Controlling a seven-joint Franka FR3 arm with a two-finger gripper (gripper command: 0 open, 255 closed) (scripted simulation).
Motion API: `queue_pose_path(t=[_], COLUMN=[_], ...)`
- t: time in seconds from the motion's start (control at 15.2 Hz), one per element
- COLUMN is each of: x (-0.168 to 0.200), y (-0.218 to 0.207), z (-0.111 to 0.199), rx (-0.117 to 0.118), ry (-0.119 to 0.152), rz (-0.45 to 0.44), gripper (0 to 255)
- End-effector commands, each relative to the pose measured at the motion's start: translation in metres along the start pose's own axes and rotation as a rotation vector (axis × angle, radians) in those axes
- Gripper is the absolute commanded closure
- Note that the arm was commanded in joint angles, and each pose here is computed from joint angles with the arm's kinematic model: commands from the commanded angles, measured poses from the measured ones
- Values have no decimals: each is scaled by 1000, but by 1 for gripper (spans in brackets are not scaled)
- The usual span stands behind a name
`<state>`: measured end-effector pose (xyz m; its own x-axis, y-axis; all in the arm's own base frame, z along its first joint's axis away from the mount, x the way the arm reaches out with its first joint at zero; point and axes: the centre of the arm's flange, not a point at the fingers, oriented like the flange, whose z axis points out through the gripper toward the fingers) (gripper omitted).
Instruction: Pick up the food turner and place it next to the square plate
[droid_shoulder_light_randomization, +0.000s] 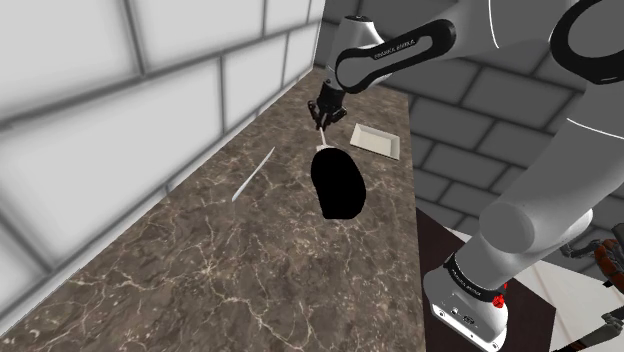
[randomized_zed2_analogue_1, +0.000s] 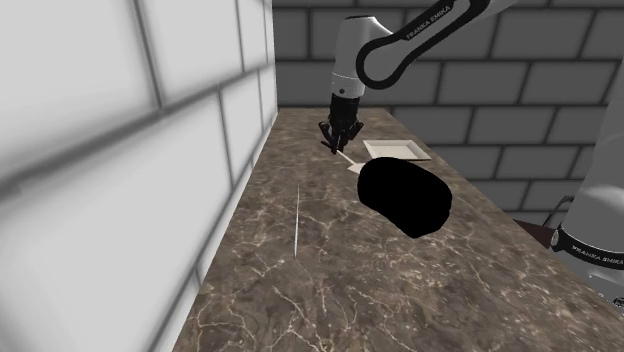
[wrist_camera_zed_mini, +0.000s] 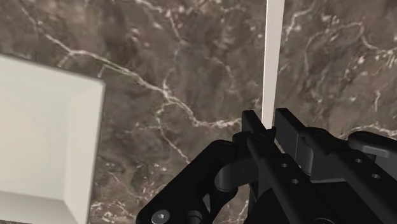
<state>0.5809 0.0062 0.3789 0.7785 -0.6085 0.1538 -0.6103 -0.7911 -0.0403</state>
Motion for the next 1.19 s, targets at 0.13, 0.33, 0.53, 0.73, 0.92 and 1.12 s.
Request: queue_pose_path(t=[0.13,0.33,0.53,0.73,0.92,1.12], x=[-4,-5,-5,-5,-5,-5], y=[0,0,0,0,0,0], z=[22,32,32,32,32,32], rx=[0,0,0,0,0,0], ry=[0,0,0,0,0,0], rz=[0,0,0,0,0,0], gripper=[255,255,255,255,0,0])
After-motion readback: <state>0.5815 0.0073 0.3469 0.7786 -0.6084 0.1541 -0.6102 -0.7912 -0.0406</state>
